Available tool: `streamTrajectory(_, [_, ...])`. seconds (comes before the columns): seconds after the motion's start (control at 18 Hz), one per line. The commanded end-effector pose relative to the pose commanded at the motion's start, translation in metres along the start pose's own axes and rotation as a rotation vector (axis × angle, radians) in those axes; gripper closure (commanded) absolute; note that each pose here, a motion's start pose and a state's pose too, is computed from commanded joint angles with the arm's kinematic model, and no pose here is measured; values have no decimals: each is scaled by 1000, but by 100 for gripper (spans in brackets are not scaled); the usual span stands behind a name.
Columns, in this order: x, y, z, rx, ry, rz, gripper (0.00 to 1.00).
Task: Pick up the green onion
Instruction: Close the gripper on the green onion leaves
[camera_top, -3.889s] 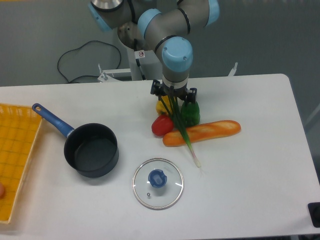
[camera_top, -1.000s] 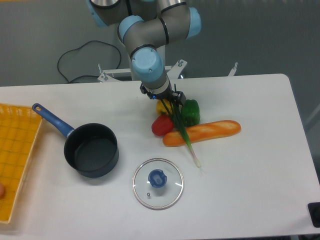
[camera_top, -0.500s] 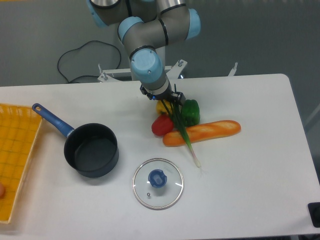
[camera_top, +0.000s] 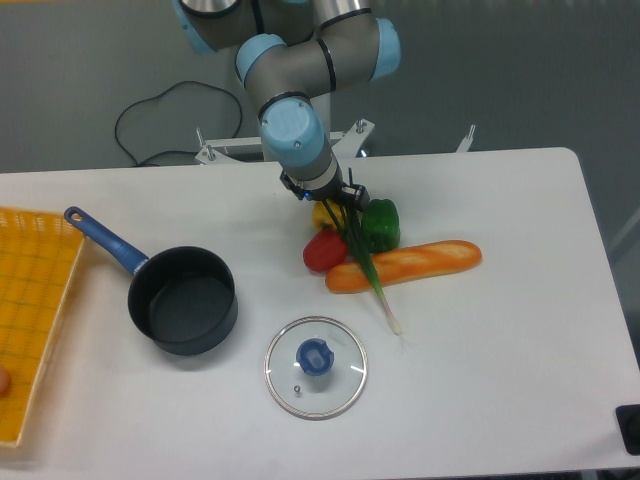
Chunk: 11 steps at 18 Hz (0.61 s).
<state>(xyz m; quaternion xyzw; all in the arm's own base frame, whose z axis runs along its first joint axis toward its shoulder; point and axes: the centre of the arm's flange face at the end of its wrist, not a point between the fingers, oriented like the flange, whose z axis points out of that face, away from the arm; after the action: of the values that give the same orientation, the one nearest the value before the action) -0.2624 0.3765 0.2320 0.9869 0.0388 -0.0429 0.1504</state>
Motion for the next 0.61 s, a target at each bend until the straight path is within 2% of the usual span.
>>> streamTrajectory(0.33, [0,0,-1,0,-3,0,15])
streamTrajectory(0.61, [-1,-1,-3,5,-3,0,30])
